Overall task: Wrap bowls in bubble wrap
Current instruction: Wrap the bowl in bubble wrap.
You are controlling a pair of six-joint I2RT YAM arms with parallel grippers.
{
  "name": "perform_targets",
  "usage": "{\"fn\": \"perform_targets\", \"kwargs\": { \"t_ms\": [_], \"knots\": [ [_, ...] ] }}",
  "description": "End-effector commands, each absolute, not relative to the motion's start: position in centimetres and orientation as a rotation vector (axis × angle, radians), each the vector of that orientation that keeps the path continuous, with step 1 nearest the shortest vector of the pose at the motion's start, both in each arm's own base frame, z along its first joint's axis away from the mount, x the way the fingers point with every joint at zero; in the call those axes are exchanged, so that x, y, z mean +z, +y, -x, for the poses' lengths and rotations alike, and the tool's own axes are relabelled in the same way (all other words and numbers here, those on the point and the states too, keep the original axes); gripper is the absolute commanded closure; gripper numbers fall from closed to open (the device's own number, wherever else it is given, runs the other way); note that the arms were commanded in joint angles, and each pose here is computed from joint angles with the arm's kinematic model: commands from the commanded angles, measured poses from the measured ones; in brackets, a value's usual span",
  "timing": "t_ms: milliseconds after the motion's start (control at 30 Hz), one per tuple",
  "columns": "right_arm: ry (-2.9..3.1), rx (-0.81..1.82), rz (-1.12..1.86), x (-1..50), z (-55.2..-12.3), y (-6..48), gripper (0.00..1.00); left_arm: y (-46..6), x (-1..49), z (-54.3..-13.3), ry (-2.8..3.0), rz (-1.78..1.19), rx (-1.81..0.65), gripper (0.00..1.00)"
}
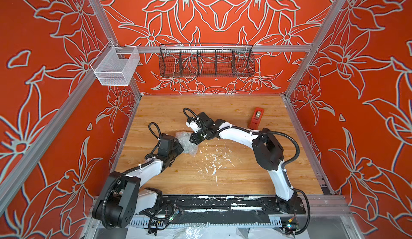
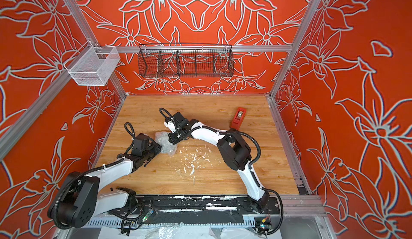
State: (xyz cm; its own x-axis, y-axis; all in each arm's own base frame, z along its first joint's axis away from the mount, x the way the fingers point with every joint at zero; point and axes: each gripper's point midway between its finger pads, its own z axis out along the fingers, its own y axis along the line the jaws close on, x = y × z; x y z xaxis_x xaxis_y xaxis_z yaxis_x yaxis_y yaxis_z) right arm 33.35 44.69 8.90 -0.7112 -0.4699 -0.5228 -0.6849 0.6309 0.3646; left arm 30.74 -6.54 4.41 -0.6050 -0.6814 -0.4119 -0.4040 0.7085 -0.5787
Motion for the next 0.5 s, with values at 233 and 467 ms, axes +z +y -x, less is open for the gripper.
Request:
{"fn": "perform_targets", "kwargs": {
  "t_ms": [233, 467],
  "knots": [
    [2.460, 0.694, 0.793, 9.8, -36.9, 41.8, 0.71, -5.2, 1.1, -27.8, 2.453, 0.853, -0.426, 0.88],
    [2.456, 0.698, 0.771, 10.0, -37.8, 40.9, 0.69, -5.3, 0.5, -28.0, 2.481, 0.853, -0.417, 0.91]
  ]
}}
